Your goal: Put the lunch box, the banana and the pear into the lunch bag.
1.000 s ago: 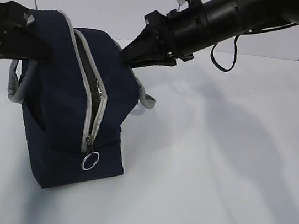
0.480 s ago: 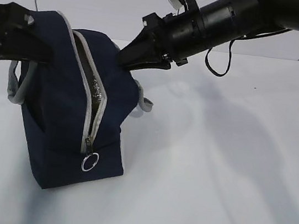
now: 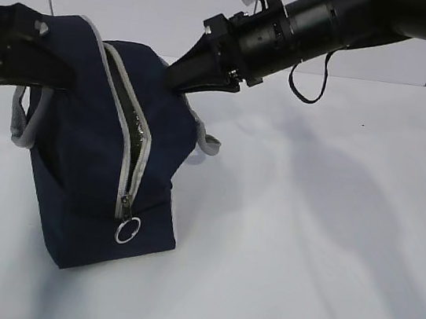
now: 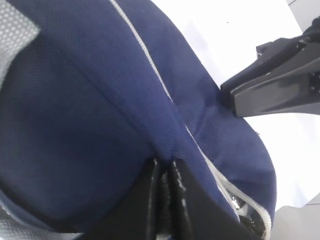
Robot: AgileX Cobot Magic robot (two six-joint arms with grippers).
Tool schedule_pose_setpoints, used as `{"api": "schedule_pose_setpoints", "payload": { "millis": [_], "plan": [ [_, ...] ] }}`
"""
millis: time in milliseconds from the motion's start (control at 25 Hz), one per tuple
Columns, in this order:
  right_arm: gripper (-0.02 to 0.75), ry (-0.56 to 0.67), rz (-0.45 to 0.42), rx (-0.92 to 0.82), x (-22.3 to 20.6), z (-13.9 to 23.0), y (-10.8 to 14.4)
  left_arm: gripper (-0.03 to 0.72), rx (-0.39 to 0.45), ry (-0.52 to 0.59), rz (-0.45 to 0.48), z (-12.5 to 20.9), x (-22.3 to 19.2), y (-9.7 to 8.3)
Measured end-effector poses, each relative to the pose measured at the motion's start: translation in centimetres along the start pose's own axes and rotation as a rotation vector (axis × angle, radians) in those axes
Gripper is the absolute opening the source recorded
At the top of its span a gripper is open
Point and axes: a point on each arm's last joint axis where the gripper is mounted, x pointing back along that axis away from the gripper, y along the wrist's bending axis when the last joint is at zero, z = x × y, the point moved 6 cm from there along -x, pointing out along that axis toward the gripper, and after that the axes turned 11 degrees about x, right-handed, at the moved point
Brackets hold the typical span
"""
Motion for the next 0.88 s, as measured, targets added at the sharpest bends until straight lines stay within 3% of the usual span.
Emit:
{"api": "schedule_pose_setpoints", "payload": {
  "millis": [320, 680, 880],
  "plan": [
    [0.314, -0.019, 0.011, 0.053, 0.6, -1.4, 0.4, -0.001, 0.0, -0.002, -0.001, 0.0, 0.0, 0.0],
    [0.328, -0.001, 0.115, 0.064, 0.7, -1.2, -1.2, -0.001, 0.0, -0.003, -0.001, 0.0, 0.0, 0.0],
    [0.328, 0.006, 0.091, 0.03, -0.1, -0.5, -1.9, -0.001, 0.0, -0.004, -0.002, -0.1, 0.0, 0.0]
  ]
}}
